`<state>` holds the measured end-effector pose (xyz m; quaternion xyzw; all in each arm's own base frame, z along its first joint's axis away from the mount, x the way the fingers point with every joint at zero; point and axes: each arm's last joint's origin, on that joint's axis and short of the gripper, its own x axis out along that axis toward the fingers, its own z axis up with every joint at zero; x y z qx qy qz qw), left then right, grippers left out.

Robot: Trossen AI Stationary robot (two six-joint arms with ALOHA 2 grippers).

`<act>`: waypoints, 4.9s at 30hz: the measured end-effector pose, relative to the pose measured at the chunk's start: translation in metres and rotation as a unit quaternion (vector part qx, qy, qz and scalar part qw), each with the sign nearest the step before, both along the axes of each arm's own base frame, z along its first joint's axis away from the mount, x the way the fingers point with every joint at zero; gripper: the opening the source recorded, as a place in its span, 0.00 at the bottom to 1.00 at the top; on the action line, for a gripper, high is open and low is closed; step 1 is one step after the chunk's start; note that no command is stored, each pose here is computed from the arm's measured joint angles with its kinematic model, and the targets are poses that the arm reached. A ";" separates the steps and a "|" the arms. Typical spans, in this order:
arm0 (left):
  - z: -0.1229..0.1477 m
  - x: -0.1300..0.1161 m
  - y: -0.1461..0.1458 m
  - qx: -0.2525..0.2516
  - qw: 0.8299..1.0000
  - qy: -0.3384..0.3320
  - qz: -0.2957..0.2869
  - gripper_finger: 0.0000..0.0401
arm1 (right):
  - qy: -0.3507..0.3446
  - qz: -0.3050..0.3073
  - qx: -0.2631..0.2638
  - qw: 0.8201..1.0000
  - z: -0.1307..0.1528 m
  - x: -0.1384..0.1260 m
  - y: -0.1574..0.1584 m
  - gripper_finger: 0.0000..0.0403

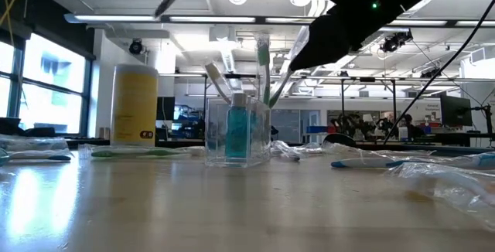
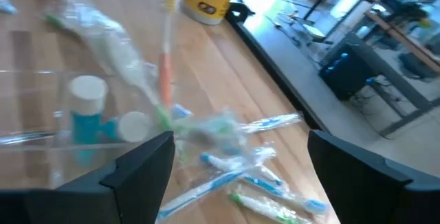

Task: Pick & Place toothbrushing station
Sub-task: Put the purple toothbrush into the transparent organizer, then put the blue mouthwash into the transparent organizer

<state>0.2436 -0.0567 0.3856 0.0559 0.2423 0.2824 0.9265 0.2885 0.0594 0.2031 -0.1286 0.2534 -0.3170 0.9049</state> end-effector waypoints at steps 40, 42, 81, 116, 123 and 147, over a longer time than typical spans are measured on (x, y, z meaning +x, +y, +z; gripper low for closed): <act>-0.169 0.051 0.101 -0.004 0.934 -0.296 -0.201 0.00 | -0.016 -0.013 -0.037 0.999 0.005 0.000 0.006 0.81; -0.171 0.052 0.103 -0.005 0.935 -0.294 -0.197 0.00 | -0.014 -0.013 -0.038 0.999 0.005 0.000 0.006 0.81; -0.202 0.058 0.104 -0.036 0.958 -0.209 -0.195 0.14 | -0.011 -0.012 -0.039 0.999 0.005 0.000 0.006 0.81; -0.193 0.055 0.102 -0.021 0.954 -0.212 -0.209 0.49 | -0.002 -0.009 -0.042 0.999 0.004 0.001 0.001 0.81; -0.160 0.042 0.100 0.010 0.942 -0.257 -0.214 0.49 | -0.004 -0.029 -0.071 0.997 0.007 -0.002 0.005 0.81; -0.059 -0.035 -0.040 -0.328 0.925 0.130 -0.141 0.49 | -0.014 -0.037 -0.112 0.993 0.017 -0.013 0.024 0.81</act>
